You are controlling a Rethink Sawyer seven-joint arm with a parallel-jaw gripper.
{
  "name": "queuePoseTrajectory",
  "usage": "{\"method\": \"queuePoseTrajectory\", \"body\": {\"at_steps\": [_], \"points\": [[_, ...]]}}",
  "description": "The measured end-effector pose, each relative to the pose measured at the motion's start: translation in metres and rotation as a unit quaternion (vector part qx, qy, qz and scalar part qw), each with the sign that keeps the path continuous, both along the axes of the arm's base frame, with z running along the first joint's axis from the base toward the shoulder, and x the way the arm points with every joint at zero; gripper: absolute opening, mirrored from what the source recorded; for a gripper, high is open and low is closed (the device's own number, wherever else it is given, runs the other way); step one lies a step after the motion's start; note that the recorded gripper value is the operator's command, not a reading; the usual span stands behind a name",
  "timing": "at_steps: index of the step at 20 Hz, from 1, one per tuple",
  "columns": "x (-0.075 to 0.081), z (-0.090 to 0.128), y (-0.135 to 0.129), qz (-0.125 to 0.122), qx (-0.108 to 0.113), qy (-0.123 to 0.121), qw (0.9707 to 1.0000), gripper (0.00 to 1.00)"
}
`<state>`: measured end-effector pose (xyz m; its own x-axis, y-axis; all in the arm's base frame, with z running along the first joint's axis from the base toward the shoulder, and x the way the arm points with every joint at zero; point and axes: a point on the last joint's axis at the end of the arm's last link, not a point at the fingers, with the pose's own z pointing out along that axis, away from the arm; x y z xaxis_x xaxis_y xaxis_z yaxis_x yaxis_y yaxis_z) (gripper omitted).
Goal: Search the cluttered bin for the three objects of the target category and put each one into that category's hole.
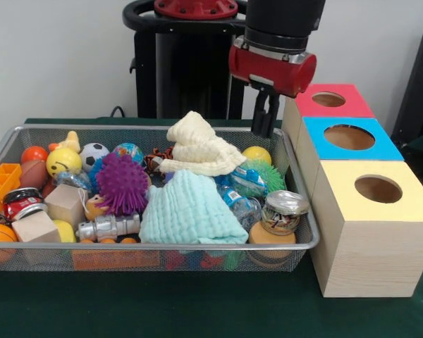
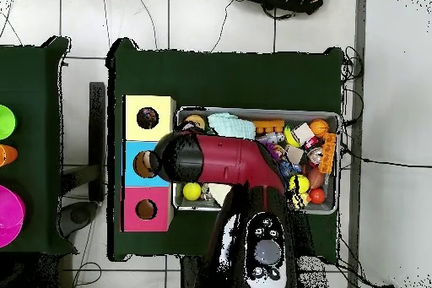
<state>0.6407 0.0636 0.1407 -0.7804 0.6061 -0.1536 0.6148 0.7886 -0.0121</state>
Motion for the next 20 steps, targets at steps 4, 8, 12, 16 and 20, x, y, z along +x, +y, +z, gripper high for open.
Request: {"method": "queuePoseTrajectory", "body": {"at_steps": [4, 8, 12, 16, 20], "points": [[0.000, 0.002, 0.000, 0.002, -0.001, -0.002, 1.0000, 0.00], [0.001, 0.004, -0.002, 0.001, -0.001, -0.004, 1.0000, 0.00], [0.000, 0.016, 0.011, 0.012, -0.004, -0.013, 0.9998, 0.00], [-0.014, 0.056, 0.056, 0.045, -0.003, -0.037, 0.9983, 0.00], [-0.037, 0.091, 0.089, 0.068, 0.001, -0.057, 0.9961, 0.00]]}}
